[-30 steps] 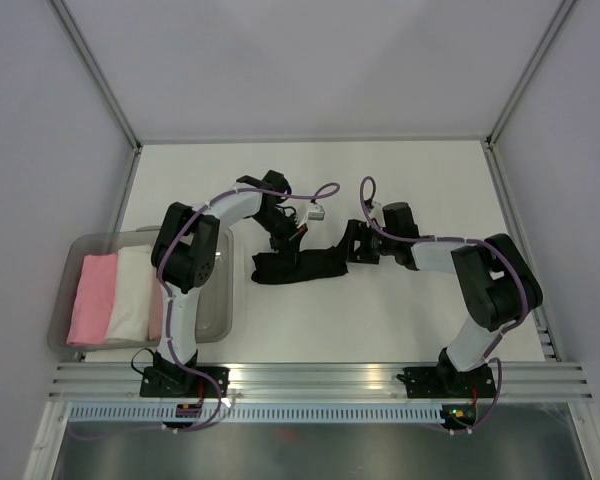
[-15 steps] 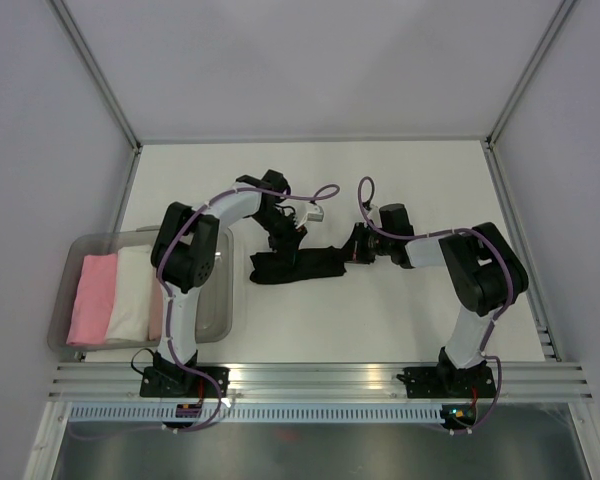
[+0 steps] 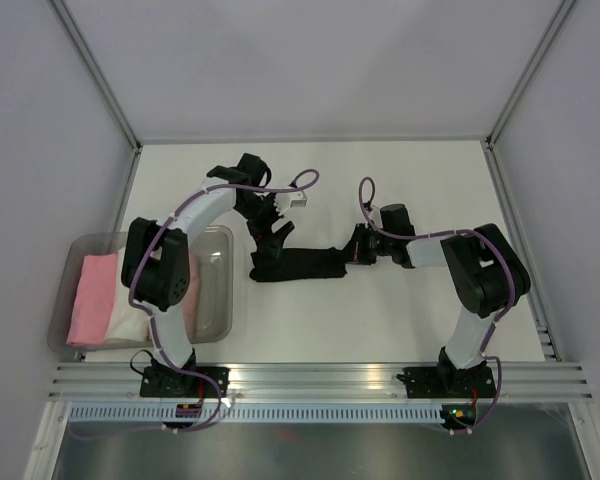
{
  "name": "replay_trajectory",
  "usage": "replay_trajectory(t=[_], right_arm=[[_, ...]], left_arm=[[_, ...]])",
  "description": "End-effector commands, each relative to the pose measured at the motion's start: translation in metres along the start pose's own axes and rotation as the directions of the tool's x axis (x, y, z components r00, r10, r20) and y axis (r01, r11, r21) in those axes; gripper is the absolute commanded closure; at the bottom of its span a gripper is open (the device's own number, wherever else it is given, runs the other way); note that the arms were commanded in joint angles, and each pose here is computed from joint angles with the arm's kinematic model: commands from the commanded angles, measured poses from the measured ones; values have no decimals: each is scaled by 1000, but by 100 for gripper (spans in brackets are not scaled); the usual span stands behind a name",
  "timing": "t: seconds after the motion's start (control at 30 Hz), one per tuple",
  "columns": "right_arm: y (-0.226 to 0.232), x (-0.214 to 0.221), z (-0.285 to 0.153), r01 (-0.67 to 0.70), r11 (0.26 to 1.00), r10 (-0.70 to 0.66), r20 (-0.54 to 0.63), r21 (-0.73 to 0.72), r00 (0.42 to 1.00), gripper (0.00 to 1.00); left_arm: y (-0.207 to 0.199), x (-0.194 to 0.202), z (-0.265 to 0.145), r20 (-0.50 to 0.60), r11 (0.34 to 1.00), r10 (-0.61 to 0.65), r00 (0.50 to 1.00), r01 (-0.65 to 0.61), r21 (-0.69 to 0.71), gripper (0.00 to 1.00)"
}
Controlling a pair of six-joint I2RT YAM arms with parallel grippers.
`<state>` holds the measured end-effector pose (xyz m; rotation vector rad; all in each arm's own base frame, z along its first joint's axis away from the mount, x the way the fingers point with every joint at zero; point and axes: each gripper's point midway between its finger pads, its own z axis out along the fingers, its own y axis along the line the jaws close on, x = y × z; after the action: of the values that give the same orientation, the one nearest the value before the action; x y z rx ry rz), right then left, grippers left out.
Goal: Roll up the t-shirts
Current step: Place the rolled tshirt into the container
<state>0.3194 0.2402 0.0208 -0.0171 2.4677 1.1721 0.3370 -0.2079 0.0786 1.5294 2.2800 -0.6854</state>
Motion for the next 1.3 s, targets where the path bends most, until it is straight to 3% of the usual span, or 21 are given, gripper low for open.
replay_trajectory(t=[0.0, 0.13, 0.27, 0.5, 0.67, 0.77, 0.8, 0.87, 0.93, 1.0, 1.17, 1.23, 1.27], right_arm=[[-2, 0, -6, 27, 999, -27, 4, 17, 1000, 100], [0, 0, -8, 35, 999, -35, 2, 15, 999, 100], [2, 0, -11, 50, 999, -50, 1, 19, 999, 100], [-3, 5, -15, 55, 998, -54, -11, 25, 998, 100], [-2, -1, -15, 71, 997, -71, -10, 23, 997, 100], [-3, -5, -14, 92, 995, -92, -15, 35, 996, 100], [-4, -4, -14, 91, 995, -90, -23, 39, 996, 100], [-1, -10, -14, 100, 994, -100, -18, 34, 995, 100], [-1, -9, -13, 106, 994, -105, -30, 31, 994, 100], [-1, -11, -13, 120, 992, -119, -37, 35, 992, 100], [0, -15, -14, 156, 987, -154, -61, 41, 986, 100], [-1, -11, -15, 170, 985, -166, -88, 41, 982, 100], [3, -14, -16, 181, 983, -178, -90, 25, 980, 100]], left_arm=[[-6, 7, -20, -28, 995, 72, 997, -74, -70, 2], [14, 17, -17, -78, 986, 51, 996, -62, -154, 1], [24, 28, -6, -78, 989, -62, 995, 51, -141, 0], [-6, 42, 14, -80, 998, -34, 996, 37, 45, 1], [-12, 65, 27, -134, 994, -28, 991, 42, 103, 9], [-16, 72, 32, -152, 990, -28, 988, 49, 136, 22], [-17, 73, 33, -155, 989, -28, 987, 50, 142, 33], [-18, 74, 34, -153, 987, -31, 988, 55, 152, 46], [-20, 68, 32, -127, 985, -31, 991, 52, 162, 68], [-22, 62, 27, -96, 985, -29, 995, 45, 166, 83], [-28, 60, 17, -82, 987, -10, 997, 23, 160, 94], [-31, 63, 13, -93, 986, -11, 996, 26, 163, 86], [-33, 68, 11, -119, 986, -19, 993, 38, 162, 73]])
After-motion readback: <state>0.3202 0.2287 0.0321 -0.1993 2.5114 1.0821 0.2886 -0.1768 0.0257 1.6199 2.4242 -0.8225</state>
